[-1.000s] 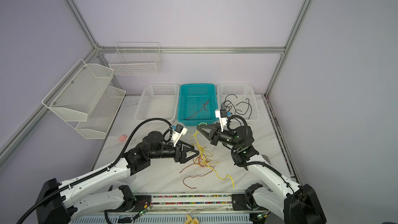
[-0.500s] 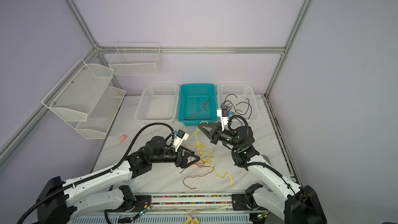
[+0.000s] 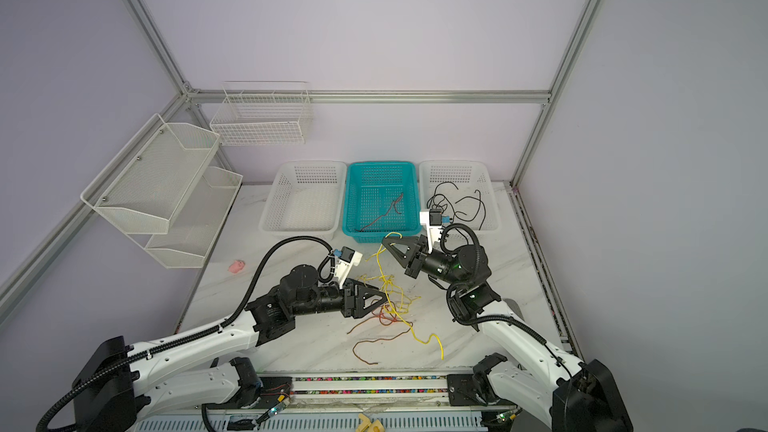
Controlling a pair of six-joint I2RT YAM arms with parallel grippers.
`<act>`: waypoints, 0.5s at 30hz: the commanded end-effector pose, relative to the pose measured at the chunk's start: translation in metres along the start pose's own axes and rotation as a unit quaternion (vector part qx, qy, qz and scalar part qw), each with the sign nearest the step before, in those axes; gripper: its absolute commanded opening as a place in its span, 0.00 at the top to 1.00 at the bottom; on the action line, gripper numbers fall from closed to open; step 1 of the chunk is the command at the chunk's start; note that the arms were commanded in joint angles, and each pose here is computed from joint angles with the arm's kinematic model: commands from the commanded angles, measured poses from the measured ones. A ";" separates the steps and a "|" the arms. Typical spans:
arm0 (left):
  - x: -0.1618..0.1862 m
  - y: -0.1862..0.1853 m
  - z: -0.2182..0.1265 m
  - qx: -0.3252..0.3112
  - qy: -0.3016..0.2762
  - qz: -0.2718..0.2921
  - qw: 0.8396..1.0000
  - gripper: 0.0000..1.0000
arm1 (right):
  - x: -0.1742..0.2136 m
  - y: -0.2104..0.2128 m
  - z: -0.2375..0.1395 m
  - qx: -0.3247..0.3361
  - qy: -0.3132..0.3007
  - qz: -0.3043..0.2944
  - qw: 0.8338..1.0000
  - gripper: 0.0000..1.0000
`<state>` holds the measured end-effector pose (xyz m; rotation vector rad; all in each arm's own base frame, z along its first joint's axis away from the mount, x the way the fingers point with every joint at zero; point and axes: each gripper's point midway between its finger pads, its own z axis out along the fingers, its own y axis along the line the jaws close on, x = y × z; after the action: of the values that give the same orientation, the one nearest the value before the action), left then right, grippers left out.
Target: Untangle the cables
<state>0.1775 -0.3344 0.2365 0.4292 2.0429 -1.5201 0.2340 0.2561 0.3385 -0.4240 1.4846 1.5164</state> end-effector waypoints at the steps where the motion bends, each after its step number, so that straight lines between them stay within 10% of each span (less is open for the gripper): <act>1: 0.000 -0.007 0.004 0.034 -0.011 -0.009 0.999 0.21 | -0.007 0.006 -0.002 -0.001 -0.025 -0.003 1.000 1.00; 15: 0.007 -0.013 0.010 0.044 0.000 -0.003 0.999 0.53 | -0.007 -0.009 -0.004 0.033 -0.047 0.014 0.998 1.00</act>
<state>0.1709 -0.3514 0.2365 0.4414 2.0290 -1.5994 0.2475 0.2512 0.3261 -0.2977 1.5158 1.4733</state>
